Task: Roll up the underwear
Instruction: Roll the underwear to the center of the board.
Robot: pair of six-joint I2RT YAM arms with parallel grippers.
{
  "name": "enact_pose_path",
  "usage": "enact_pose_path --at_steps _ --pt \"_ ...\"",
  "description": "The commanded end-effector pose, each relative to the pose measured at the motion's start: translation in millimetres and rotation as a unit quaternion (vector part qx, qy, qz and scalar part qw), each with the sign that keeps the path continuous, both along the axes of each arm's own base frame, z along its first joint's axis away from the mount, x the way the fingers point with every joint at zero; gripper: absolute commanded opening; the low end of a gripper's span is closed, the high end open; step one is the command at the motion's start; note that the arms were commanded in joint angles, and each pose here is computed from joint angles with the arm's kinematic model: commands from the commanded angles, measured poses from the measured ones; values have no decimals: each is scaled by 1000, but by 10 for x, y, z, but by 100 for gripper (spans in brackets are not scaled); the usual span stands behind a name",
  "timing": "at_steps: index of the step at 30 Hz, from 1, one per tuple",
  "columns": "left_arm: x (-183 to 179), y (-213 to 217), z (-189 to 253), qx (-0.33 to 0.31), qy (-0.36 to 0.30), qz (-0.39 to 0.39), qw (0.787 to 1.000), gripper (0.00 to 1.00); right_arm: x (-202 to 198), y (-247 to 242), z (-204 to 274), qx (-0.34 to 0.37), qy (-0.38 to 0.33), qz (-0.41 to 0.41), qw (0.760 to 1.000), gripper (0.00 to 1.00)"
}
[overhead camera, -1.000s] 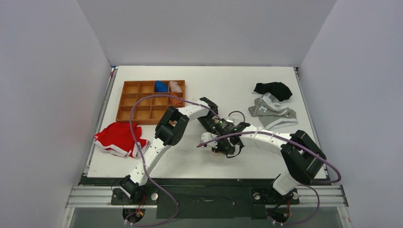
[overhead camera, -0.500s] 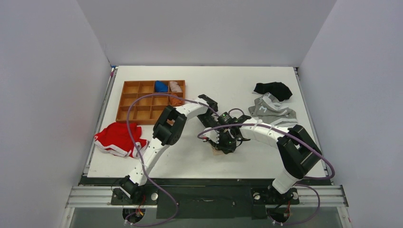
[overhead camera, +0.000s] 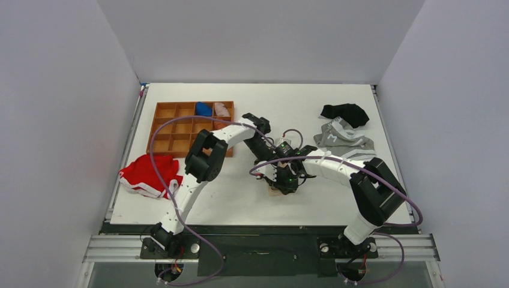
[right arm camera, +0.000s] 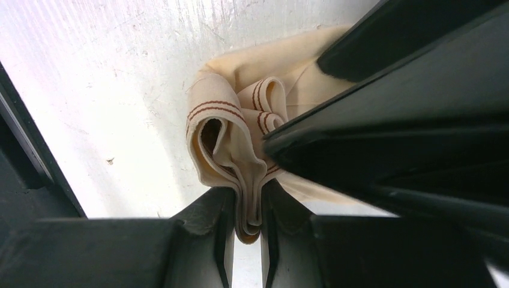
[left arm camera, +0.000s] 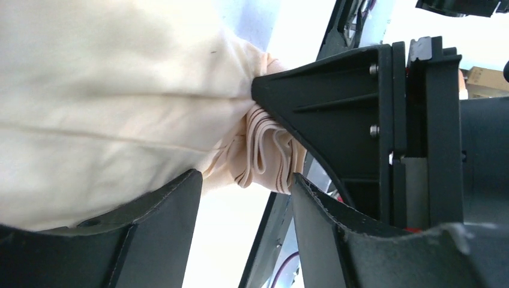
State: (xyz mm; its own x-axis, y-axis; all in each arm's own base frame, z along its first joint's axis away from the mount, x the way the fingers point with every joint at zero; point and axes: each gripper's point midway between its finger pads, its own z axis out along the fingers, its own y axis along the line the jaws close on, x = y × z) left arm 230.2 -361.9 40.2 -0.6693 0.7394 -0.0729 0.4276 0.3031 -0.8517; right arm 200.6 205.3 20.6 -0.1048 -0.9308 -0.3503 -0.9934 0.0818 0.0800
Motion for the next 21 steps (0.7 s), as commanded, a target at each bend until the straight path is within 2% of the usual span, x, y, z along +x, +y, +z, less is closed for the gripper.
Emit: enact_pose_path --at_steps 1,9,13,14,21 --pt "374 107 81 -12 -91 16 996 55 -118 18 -9 5 31 1 1000 0" --pt "685 399 231 -12 -129 78 988 59 -103 67 29 15 37 -3 999 0" --pt "884 669 367 -4 -183 117 976 62 -55 74 60 23 42 -15 999 0" --pt "887 778 346 2 -179 130 975 64 -44 80 65 23 45 -17 999 0" --pt "939 1200 796 -33 -261 193 945 66 56 111 111 37 71 -35 996 0"
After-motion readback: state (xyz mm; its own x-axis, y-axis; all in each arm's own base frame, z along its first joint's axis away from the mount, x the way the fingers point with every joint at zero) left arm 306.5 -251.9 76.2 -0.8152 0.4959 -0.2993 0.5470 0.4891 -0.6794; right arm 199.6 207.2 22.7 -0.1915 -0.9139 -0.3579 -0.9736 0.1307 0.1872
